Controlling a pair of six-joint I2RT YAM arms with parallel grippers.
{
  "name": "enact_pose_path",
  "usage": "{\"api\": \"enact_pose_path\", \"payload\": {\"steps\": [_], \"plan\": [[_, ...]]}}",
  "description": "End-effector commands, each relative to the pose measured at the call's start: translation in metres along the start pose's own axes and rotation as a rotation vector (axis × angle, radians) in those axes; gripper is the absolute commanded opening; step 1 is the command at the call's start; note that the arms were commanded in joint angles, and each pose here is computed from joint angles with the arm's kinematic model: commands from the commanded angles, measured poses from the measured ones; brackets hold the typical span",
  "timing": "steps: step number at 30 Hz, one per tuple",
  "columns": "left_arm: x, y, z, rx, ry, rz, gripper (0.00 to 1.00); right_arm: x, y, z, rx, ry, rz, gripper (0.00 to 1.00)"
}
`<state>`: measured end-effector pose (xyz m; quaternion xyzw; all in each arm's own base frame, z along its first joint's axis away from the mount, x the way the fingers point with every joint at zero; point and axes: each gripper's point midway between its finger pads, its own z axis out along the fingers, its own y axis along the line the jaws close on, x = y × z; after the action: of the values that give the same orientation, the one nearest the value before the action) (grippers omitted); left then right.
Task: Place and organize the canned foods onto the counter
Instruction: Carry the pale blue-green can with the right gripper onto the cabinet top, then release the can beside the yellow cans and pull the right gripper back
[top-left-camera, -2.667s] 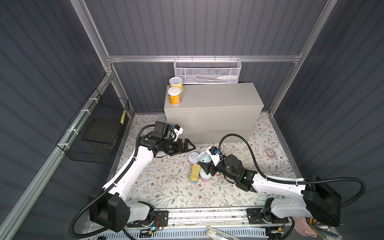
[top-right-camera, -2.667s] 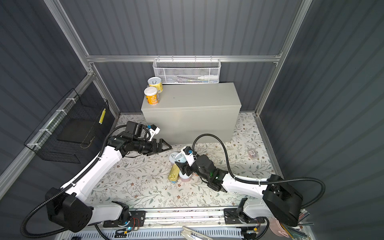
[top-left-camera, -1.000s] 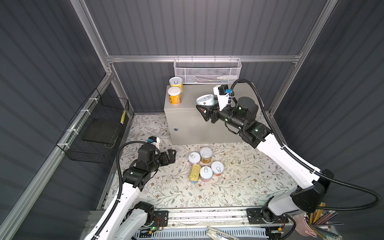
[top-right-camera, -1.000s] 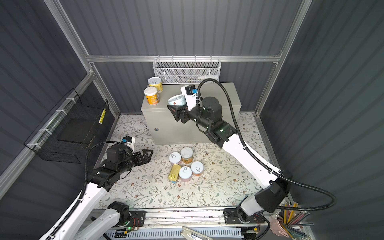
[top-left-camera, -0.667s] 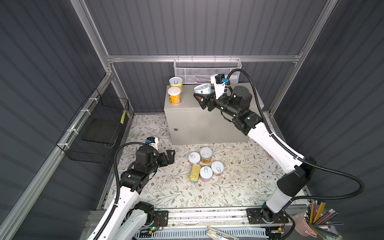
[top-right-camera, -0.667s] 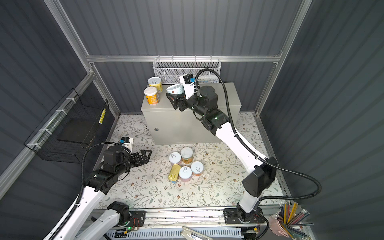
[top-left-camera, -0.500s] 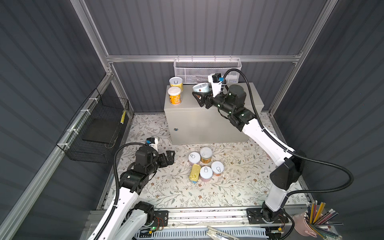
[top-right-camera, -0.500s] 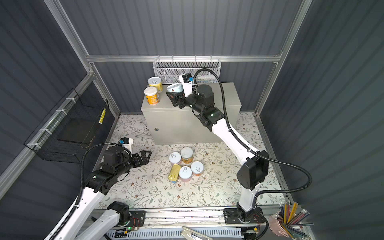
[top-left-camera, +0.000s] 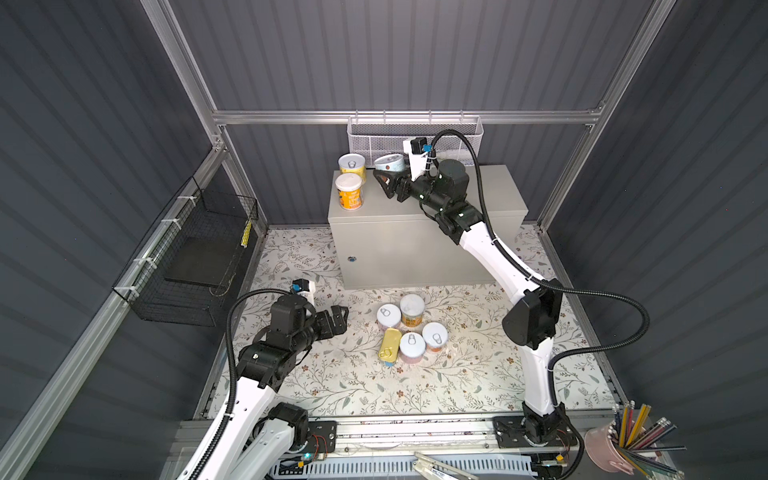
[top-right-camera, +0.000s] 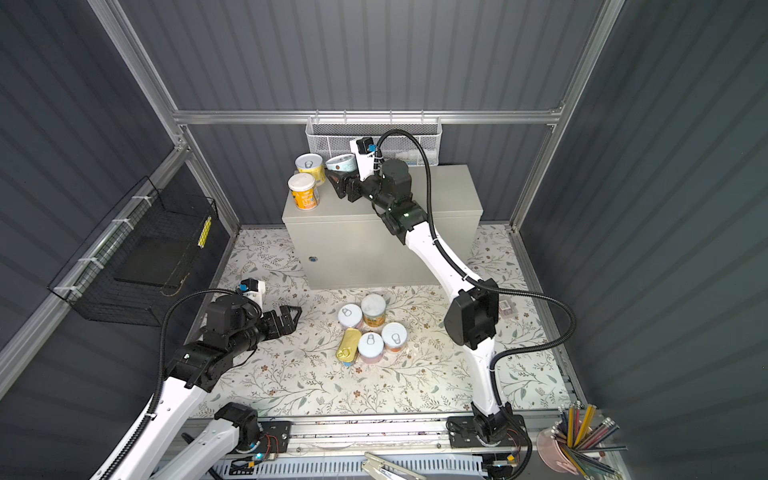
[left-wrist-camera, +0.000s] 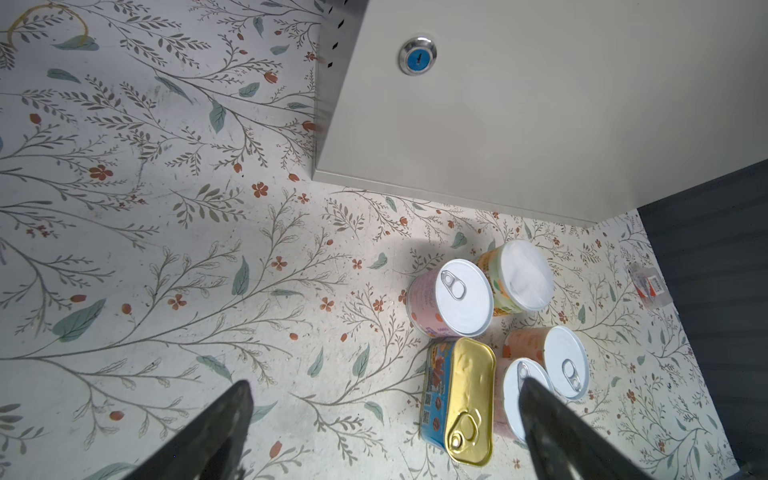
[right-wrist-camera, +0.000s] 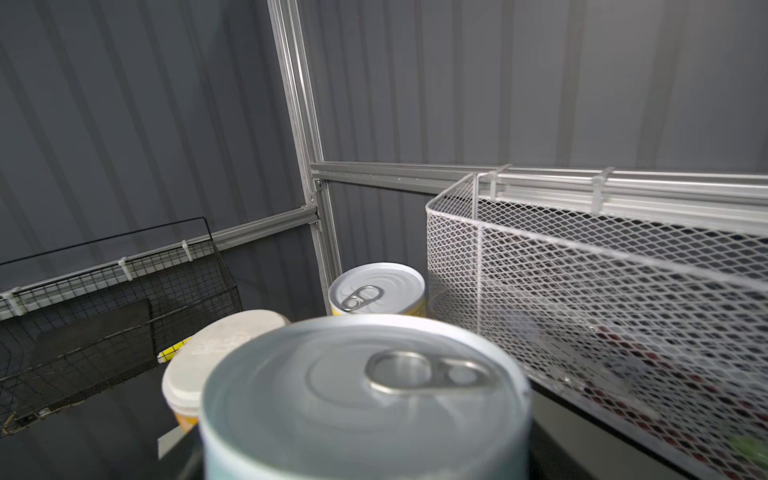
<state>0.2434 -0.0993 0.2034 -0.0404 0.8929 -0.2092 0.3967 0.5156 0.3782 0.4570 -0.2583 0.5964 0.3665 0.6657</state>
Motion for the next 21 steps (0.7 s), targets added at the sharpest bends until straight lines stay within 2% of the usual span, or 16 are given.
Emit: {"api": "enact_pose_path", "payload": {"steps": [1,6,11,13,16,21], "plan": [[-0.005,0.001,-0.01,-0.011,-0.013,-0.005,1.0,-0.041,-0.004,-0.006,0.003,-0.112,-0.036,0.67],[-0.001,0.004,-0.012,-0.025,-0.008,-0.014,1.0,-0.025,-0.022,-0.003,0.031,-0.081,-0.007,0.69],[0.0,0.003,-0.01,-0.018,-0.004,-0.022,1.0,-0.015,-0.024,-0.002,-0.011,-0.052,0.027,0.93],[0.0,0.003,-0.01,-0.016,0.002,-0.023,1.0,-0.022,-0.024,-0.006,-0.032,-0.051,0.058,0.99],[0.002,0.003,-0.01,-0.019,0.014,-0.018,1.0,-0.04,-0.028,-0.02,-0.027,-0.067,0.072,0.99],[0.006,0.003,-0.01,-0.008,0.022,-0.012,1.0,-0.067,-0.024,-0.051,0.018,-0.059,0.012,0.99]]}}
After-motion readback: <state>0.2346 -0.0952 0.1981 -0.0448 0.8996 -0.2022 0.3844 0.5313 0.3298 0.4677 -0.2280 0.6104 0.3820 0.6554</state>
